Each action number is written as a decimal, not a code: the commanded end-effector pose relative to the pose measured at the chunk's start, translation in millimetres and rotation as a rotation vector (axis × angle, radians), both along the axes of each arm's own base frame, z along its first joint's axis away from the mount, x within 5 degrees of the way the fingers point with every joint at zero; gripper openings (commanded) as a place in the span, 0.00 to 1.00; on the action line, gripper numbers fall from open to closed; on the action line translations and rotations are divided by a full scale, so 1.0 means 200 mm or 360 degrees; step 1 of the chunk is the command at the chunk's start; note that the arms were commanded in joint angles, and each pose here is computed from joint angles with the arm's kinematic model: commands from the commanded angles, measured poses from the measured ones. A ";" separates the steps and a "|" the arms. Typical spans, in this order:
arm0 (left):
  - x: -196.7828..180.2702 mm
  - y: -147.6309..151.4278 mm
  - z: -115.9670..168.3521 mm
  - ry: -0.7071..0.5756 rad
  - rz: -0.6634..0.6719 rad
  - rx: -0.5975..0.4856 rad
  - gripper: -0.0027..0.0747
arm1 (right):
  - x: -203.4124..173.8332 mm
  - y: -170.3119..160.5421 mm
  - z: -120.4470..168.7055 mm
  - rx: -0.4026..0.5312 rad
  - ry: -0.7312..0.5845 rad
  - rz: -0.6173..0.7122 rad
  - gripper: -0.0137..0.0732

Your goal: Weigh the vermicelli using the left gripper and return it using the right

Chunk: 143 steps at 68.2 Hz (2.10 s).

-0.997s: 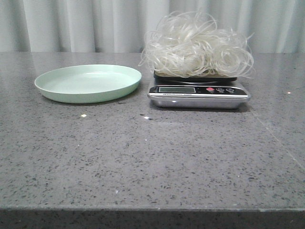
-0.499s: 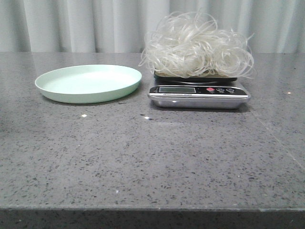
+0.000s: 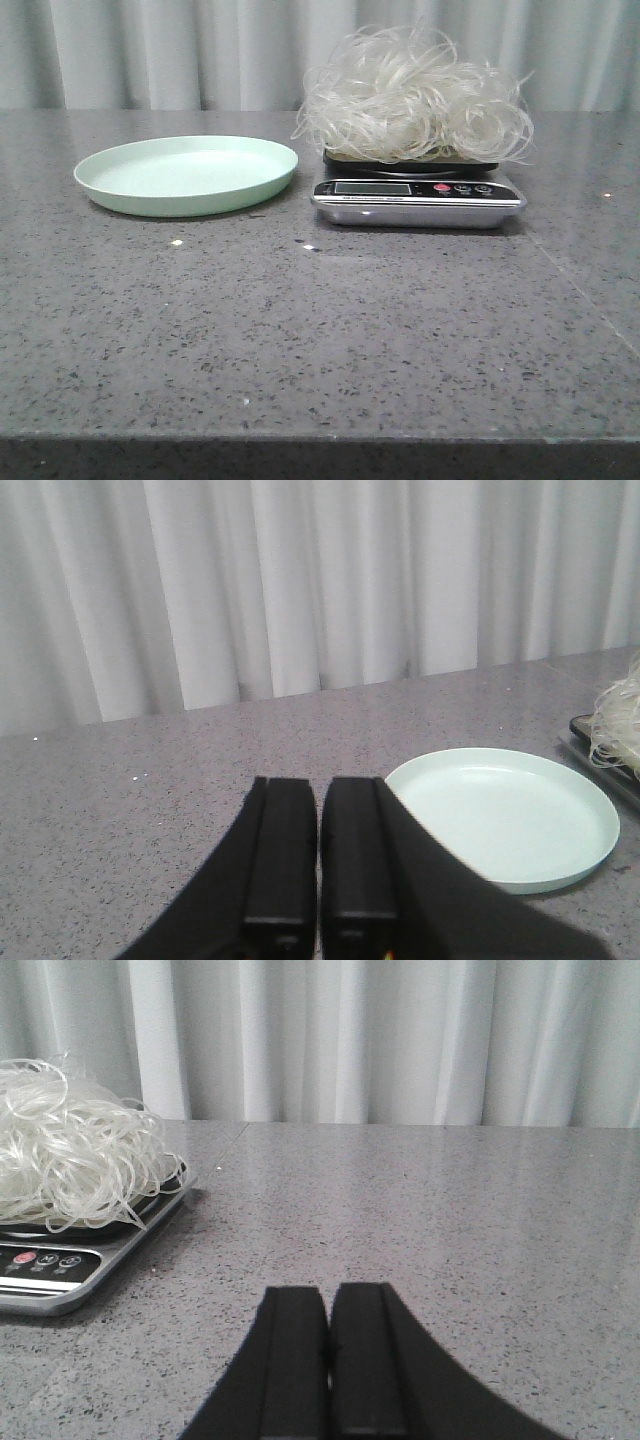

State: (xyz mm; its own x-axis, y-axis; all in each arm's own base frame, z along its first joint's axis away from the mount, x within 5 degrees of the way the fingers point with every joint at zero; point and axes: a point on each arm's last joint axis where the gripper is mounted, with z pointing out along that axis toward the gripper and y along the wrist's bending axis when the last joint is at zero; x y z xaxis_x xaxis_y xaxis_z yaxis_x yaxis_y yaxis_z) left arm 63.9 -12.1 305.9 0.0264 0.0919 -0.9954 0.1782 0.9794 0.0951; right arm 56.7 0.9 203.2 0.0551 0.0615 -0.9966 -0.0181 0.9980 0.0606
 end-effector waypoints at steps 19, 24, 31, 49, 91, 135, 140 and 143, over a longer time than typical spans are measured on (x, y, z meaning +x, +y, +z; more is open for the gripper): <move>-0.05 0.01 0.05 -0.0205 0.0007 -0.0073 0.21 | -0.02 -0.01 0.08 -0.0006 -0.0240 -0.0019 0.33; -0.05 0.01 0.05 -0.0205 0.0007 -0.0073 0.21 | -0.02 -0.01 0.12 -0.0005 -0.0291 -0.0022 0.33; -0.05 0.01 0.05 -0.0205 0.0007 -0.0073 0.21 | -0.06 -0.01 0.26 -0.0003 -0.0376 -0.0017 0.33; -0.05 0.01 0.05 -0.0205 0.0007 -0.0073 0.21 | -0.01 0.01 0.80 -0.0008 -0.0256 0.0024 0.33; -0.05 0.01 0.05 -0.0218 0.0010 -0.0066 0.21 | 0.75 0.50 1.37 -0.0371 0.0240 0.0755 0.79; -0.05 0.01 0.08 -0.0327 0.0018 -0.0086 0.21 | 1.44 0.81 0.76 -0.0647 0.1125 0.0828 0.83; -0.05 0.01 0.08 -0.0327 0.0018 -0.0086 0.21 | 1.47 0.81 0.71 -0.0719 0.1167 0.0809 0.83; -0.05 0.01 0.08 -0.0327 0.0018 -0.0086 0.21 | 1.48 0.81 0.69 -0.0758 0.1191 0.0799 0.83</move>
